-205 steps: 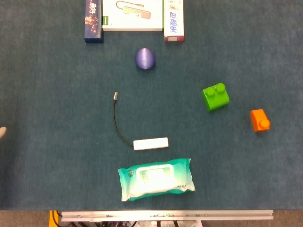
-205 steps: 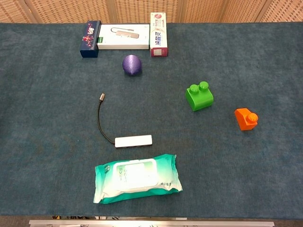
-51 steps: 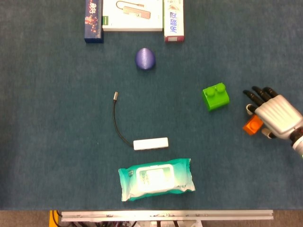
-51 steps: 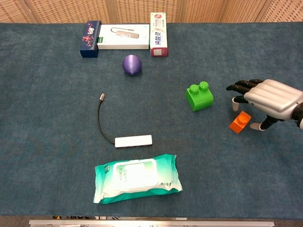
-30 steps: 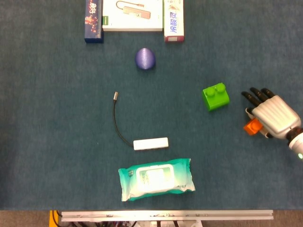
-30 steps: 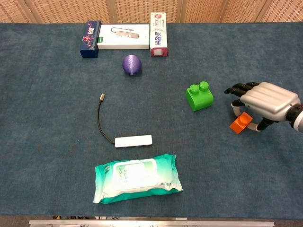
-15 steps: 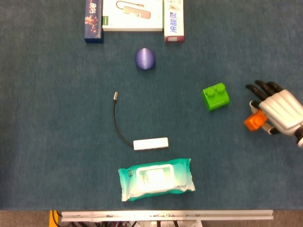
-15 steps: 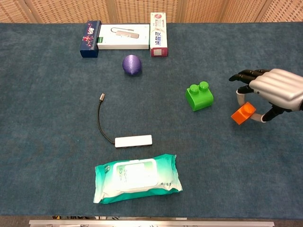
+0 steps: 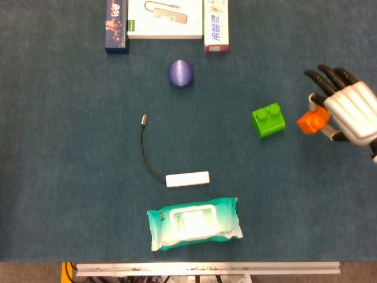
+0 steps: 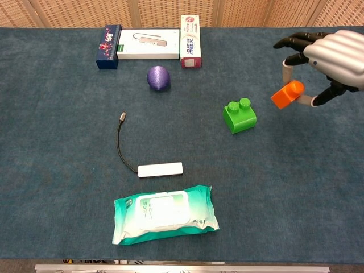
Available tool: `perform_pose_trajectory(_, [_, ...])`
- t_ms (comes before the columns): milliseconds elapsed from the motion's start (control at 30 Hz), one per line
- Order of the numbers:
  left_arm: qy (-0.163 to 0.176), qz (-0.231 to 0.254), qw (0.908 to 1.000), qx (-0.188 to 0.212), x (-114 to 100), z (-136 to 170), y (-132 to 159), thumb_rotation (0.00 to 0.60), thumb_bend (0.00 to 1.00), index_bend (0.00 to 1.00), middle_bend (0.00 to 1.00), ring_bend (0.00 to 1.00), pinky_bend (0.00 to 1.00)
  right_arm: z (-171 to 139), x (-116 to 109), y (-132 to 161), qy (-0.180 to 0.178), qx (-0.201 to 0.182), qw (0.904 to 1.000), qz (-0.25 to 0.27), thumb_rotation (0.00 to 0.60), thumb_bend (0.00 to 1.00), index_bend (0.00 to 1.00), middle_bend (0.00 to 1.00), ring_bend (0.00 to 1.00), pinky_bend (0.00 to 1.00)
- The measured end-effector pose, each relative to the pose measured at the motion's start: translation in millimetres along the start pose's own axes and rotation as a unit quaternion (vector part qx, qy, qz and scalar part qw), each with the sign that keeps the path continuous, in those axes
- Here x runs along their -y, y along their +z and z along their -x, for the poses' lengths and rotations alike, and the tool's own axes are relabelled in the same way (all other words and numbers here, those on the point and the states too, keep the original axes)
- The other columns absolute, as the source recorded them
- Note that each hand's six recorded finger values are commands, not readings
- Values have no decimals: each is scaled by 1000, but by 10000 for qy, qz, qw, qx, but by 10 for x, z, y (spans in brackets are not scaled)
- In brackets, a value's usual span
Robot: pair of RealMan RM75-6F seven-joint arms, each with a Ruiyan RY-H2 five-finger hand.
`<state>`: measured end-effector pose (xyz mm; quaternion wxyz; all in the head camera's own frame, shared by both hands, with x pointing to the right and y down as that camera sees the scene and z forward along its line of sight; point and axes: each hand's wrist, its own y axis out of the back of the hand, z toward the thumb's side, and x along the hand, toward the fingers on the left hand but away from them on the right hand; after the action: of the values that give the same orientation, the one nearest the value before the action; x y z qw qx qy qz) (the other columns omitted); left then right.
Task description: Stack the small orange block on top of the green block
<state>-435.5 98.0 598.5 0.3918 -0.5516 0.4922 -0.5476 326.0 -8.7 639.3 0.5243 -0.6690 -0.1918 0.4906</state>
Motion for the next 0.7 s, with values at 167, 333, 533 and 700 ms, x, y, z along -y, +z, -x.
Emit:
perform_pose_trajectory(167, [3, 21, 10000, -9, -7, 0, -8, 600, 110, 442, 443, 305, 384, 118, -102, 29, 23, 15, 10000, 5, 600, 268, 552, 114, 7, 147])
perform_pose_trajectory(333, [12, 45, 10000, -28, -17, -4, -23, 600, 110, 443, 443, 305, 384, 242, -149, 59, 84, 44, 10000, 16, 600, 268, 567, 114, 7, 147])
perform_pose_trajectory(533, [19, 64, 10000, -49, -29, -9, -38, 600, 110, 442, 443, 305, 384, 400, -150, 107, 204, 75, 9998, 32, 600, 268, 569, 113, 7, 147])
perform_pose_trajectory(700, [41, 95, 9999, -60, -46, -9, -50, 600, 110, 443, 443, 305, 384, 534, -123, 165, 323, 103, 9994, 37, 600, 268, 569, 113, 7, 147])
